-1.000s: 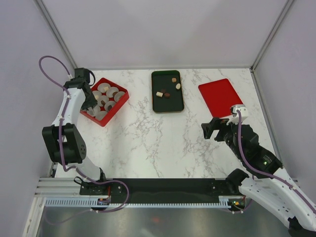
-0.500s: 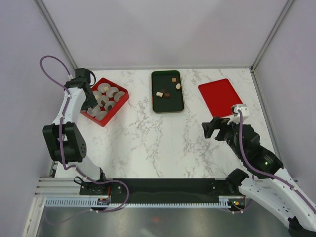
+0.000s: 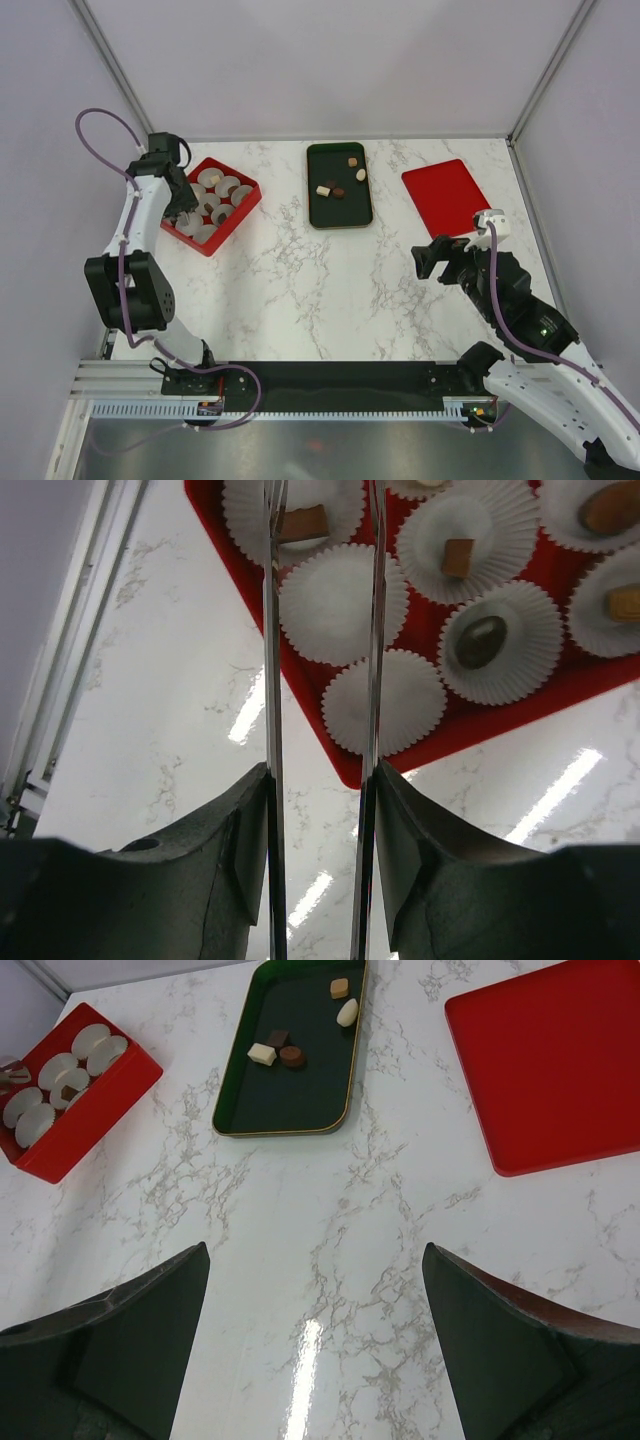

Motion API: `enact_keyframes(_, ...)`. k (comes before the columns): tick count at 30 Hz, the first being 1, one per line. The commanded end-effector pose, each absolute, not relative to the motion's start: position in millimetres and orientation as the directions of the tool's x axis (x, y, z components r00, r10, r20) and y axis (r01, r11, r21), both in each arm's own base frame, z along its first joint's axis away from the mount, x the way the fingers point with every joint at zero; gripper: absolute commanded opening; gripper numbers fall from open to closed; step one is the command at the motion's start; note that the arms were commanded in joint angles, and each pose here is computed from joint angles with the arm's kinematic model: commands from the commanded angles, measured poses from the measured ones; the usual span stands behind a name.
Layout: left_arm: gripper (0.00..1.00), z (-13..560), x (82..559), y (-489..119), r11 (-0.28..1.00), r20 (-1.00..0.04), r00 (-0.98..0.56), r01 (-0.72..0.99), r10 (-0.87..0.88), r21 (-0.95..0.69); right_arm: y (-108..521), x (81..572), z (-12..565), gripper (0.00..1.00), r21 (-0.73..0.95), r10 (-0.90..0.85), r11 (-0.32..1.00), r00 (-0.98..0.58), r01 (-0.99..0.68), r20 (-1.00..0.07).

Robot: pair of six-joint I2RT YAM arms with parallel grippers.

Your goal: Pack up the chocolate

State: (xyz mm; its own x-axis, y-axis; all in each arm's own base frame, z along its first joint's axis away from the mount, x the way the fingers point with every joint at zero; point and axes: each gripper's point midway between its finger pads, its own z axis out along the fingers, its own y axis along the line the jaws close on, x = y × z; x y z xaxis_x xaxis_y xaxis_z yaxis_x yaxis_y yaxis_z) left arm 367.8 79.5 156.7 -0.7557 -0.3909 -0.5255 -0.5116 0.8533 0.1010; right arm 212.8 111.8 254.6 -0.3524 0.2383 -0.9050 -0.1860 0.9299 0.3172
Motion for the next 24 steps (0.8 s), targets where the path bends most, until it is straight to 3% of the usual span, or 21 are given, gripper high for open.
enact_keyframes(1,0.5,221.1,383.5,55.0,0.908,-0.648,-0.681,-0.418,-0.342,-0.04,106.2,211.4,279.7,0.96,0.329,0.264,0.926,-0.304,-0.186,-0.915)
enact_keyframes(7,0.5,247.7,380.9,-35.6,0.984,-0.688,-0.708,-0.171,-0.161,-0.054,102.6,212.4,284.0,0.97,0.321,0.261,0.932,-0.303,-0.167,-0.916)
enact_keyframes(15,0.5,262.5,371.6,-149.6,0.99,-0.712,-0.702,0.095,-0.009,-0.106,102.2,210.9,285.4,0.96,0.328,0.267,0.931,-0.314,-0.16,-0.911)
enact_keyframes(19,0.5,252.4,367.9,-206.1,0.956,-0.707,-0.705,0.245,0.06,-0.162,102.5,210.9,281.7,0.96,0.338,0.277,0.929,-0.324,-0.15,-0.905)
enact_keyframes(24,0.5,219.7,379.1,-229.1,0.952,-0.667,-0.736,0.274,0.113,-0.14,104.9,212.8,281.8,0.96,0.339,0.276,0.929,-0.331,-0.149,-0.902)
